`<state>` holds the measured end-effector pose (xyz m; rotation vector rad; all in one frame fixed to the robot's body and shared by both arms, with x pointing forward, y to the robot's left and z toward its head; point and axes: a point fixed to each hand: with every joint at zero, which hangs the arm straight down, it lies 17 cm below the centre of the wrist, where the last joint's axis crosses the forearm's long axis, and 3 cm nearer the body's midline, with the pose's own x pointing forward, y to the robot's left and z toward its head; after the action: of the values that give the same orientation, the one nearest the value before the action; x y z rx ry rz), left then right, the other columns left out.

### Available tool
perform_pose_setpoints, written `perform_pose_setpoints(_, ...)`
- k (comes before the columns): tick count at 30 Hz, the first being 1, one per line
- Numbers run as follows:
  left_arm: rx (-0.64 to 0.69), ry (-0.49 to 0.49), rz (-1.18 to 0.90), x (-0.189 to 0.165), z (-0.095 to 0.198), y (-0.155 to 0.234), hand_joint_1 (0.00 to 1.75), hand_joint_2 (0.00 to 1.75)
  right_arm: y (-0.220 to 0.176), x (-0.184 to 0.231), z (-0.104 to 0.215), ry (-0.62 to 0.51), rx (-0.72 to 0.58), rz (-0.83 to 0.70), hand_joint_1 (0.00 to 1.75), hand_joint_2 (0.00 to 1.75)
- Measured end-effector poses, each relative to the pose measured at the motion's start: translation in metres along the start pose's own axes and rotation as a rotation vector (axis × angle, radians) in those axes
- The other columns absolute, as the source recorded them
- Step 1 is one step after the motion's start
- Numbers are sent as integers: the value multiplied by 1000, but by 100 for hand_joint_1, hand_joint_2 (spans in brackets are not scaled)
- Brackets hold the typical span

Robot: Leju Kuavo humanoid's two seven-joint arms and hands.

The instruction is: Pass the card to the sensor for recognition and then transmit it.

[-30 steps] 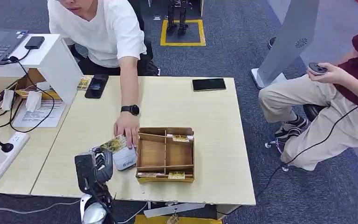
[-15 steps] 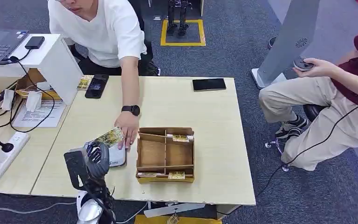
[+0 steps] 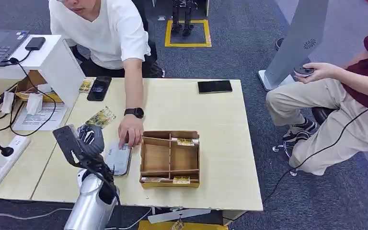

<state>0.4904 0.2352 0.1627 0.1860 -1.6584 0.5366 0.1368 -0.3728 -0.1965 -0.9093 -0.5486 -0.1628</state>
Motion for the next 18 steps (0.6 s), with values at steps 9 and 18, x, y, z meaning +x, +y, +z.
perform_pose_setpoints(9,66,-54,-31,8,-24,10,175,175,2,4,0,-15,11,17,0,175)
perform_pose_setpoints(18,210,-243,-244,36,-56,44,175,175,8,15,-3,-30,29,38,0,175)
